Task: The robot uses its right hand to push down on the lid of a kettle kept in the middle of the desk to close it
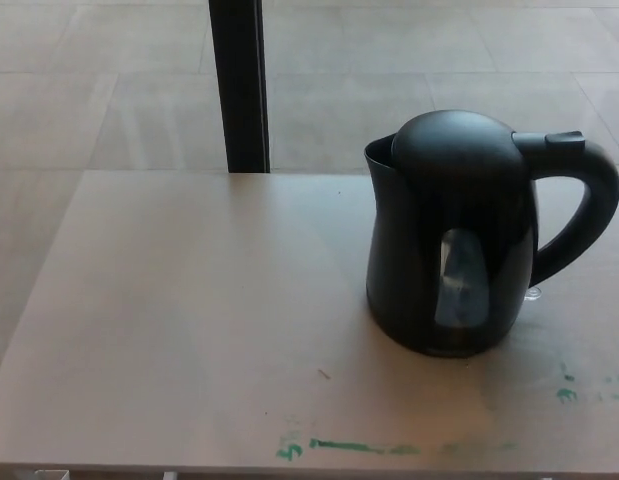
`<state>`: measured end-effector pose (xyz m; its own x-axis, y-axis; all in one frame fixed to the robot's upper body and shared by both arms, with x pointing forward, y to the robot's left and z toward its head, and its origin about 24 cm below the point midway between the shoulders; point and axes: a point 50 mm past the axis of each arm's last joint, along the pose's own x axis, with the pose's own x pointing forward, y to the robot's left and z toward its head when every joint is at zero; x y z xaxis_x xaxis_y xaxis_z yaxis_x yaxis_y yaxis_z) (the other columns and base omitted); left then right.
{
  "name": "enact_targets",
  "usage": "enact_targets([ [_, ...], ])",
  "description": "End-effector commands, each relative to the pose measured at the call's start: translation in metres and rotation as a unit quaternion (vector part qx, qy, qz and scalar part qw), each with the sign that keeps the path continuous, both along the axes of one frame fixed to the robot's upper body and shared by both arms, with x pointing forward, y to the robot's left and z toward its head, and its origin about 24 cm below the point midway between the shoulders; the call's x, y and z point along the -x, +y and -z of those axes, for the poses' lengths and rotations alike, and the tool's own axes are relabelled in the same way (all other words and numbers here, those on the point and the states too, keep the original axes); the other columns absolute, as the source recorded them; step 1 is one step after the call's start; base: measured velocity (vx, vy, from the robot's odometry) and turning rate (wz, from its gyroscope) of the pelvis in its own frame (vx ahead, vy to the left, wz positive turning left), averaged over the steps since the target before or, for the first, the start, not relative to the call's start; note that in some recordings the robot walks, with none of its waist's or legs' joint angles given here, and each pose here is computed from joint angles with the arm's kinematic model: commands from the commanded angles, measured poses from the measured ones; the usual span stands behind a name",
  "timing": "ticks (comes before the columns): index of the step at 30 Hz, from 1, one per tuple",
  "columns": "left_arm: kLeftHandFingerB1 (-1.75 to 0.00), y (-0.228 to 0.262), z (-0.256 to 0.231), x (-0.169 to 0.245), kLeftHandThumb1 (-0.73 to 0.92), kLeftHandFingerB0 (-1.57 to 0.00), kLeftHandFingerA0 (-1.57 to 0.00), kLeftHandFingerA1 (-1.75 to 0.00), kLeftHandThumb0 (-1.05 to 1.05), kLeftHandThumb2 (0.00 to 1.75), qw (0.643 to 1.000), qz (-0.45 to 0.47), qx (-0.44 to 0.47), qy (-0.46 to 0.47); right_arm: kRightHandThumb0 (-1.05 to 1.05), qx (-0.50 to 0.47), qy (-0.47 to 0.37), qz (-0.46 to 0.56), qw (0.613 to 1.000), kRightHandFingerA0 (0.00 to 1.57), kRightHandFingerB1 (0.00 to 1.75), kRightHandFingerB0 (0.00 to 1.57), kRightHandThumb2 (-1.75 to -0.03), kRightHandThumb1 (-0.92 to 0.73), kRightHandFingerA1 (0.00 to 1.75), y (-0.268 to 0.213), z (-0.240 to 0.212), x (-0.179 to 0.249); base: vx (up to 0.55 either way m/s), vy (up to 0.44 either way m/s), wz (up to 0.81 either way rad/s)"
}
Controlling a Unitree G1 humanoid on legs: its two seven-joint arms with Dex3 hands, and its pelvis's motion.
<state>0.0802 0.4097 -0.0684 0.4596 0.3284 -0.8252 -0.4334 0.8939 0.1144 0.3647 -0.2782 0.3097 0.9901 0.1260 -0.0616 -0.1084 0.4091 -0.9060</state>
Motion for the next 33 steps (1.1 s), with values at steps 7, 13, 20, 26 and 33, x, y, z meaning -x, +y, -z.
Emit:
enact_targets([
  [7,-0.49,0.004,-0.001,0.012,0.53,-0.31,-0.48,-0.6,-0.68,0.9,1.0,-0.011,-0.002,0.011,-1.05,-0.099,-0.006,0.137,0.986,0.0,0.0,0.0,-1.31,-0.86,0.1,-0.116,0.038,0.067,0.0,0.0,0.0],
  [13,-0.49,0.002,0.001,0.011,0.53,-0.32,-0.49,-0.62,-0.67,0.9,1.0,-0.006,-0.002,0.012,-0.97,-0.17,-0.002,0.18,0.969,0.06,0.07,0.07,-1.24,-0.79,0.12,-0.149,0.087,0.116,0.0,0.0,0.0],
  [20,-0.35,0.0,0.002,0.012,0.68,-0.35,-0.51,-0.49,-0.65,0.6,1.0,-0.004,0.005,0.008,-0.79,-0.287,-0.008,0.262,0.921,0.0,0.19,0.04,-1.2,-0.79,0.24,-0.173,0.181,0.187,0.0,0.0,0.0],
  [26,-0.35,0.0,0.001,0.006,0.68,-0.33,-0.5,-0.48,-0.63,0.6,1.0,-0.01,0.011,0.002,-0.76,-0.382,0.011,0.342,0.859,0.0,0.17,0.0,-1.19,-0.87,0.18,-0.176,0.258,0.241,0.0,0.0,0.0],
  [33,-0.36,0.001,0.001,0.005,0.67,-0.38,-0.51,-0.52,-0.65,0.6,1.0,-0.01,0.002,0.006,-0.68,-0.41,0.031,0.424,0.807,0.02,0.22,0.03,-0.78,-0.92,0.2,-0.151,0.32,0.29,0.0,0.0,0.0],
])
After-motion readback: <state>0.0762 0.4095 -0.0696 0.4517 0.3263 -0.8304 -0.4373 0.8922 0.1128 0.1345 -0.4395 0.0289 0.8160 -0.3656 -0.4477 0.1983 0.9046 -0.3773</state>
